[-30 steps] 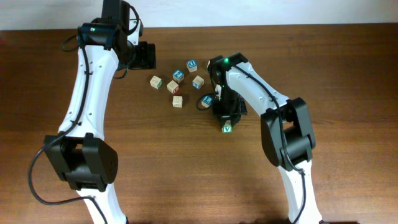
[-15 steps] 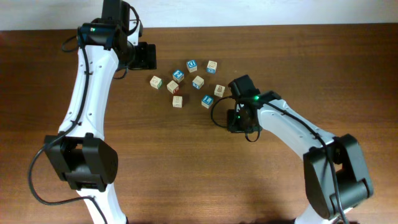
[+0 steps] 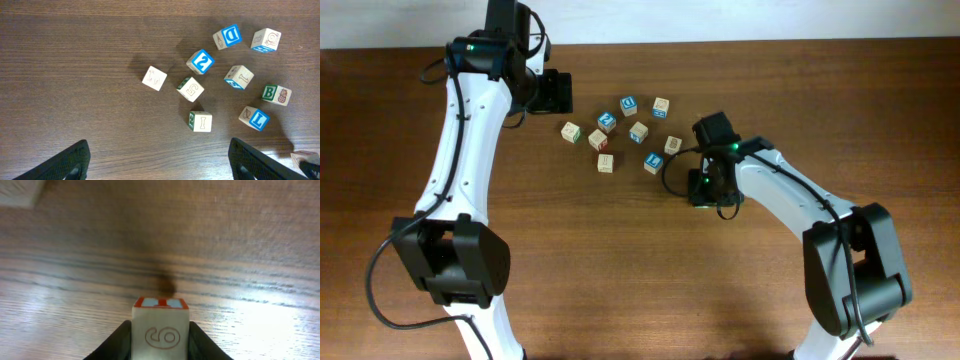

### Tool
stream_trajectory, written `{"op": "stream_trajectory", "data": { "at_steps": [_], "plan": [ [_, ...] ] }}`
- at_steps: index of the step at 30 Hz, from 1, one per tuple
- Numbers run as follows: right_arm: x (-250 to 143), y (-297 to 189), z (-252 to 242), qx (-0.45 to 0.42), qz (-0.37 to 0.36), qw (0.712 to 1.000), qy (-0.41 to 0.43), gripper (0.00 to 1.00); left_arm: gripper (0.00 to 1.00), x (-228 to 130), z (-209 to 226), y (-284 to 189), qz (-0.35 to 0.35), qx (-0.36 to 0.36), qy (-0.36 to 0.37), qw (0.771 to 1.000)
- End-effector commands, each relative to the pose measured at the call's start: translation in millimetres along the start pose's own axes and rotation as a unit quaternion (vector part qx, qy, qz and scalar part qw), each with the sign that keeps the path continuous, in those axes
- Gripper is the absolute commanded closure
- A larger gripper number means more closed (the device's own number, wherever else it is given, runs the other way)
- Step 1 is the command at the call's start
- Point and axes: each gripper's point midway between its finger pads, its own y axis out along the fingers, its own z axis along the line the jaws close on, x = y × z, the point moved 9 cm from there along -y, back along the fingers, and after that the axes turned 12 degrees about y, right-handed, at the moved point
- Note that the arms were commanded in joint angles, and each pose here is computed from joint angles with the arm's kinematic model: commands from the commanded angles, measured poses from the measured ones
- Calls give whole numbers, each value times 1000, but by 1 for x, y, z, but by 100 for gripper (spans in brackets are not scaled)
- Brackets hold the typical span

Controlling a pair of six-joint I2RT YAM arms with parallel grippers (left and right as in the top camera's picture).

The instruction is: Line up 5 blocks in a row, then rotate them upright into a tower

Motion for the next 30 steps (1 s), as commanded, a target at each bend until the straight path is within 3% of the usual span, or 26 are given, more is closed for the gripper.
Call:
{"op": "stream_trajectory", "data": {
  "at_steps": [1,8,12,16,30],
  "plan": [
    [19,-24,14,17,-26,999,-16,60,12,3,-1,-3,-6,2,-3,1000],
    [23,-3,15,14,-18,999,-31,59,11,3,-1,-3,-6,2,-3,1000],
    [56,-23,38,59,-95,993,-26,53,11,4,-1,-3,-8,2,-3,1000],
    [88,-17,66,69,-102,992,-24,49,11,5,0,-3,-13,3,-2,1000],
    [102,29,74,11,-100,994,45,56,9,4,0,-3,-9,3,-3,1000]
  ]
}}
